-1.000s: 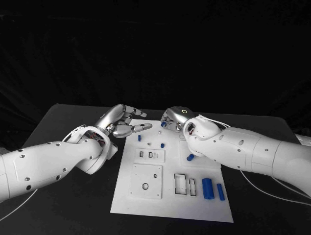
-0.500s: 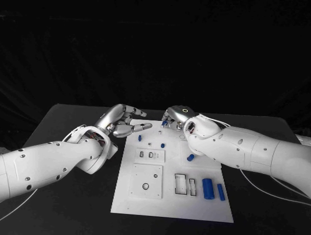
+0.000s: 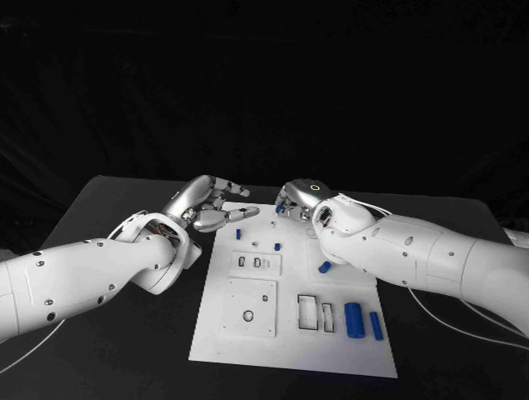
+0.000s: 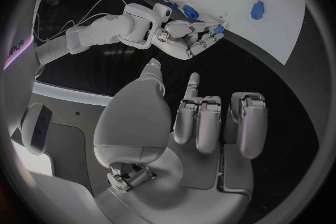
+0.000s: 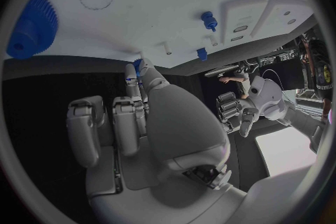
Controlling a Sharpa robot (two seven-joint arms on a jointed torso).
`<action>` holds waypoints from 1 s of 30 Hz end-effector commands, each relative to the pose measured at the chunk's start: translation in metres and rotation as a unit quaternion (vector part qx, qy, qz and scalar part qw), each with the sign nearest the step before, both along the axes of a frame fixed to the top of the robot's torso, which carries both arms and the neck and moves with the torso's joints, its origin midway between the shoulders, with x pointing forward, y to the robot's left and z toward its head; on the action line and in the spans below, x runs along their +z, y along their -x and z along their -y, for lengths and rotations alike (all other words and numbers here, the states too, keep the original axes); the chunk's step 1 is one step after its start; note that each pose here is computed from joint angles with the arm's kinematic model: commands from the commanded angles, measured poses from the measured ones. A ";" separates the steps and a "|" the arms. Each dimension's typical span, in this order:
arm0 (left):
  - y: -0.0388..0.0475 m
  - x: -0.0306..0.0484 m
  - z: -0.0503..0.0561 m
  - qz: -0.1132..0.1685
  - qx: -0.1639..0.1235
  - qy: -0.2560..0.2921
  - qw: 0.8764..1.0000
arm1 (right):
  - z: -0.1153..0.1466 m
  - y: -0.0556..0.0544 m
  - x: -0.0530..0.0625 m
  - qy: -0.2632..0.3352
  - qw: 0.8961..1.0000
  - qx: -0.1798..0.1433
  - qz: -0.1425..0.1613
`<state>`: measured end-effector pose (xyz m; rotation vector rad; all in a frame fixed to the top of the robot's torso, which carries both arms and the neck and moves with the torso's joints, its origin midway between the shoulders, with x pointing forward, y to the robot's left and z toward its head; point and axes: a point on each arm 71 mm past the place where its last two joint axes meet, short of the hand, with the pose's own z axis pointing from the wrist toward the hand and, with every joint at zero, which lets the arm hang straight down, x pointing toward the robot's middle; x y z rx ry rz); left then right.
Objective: Assemble the parts on the task board
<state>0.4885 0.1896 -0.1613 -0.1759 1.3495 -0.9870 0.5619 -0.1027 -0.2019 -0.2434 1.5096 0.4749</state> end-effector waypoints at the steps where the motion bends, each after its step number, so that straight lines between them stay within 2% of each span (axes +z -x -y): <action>1: -0.0008 0.0019 0.001 0.006 0.003 0.000 1.000 | -0.002 0.002 -0.002 0.010 1.000 0.005 -0.006; 30: -0.0004 0.0019 -0.001 0.004 0.005 0.000 1.000 | -0.005 -0.003 -0.003 0.018 1.000 -0.003 -0.010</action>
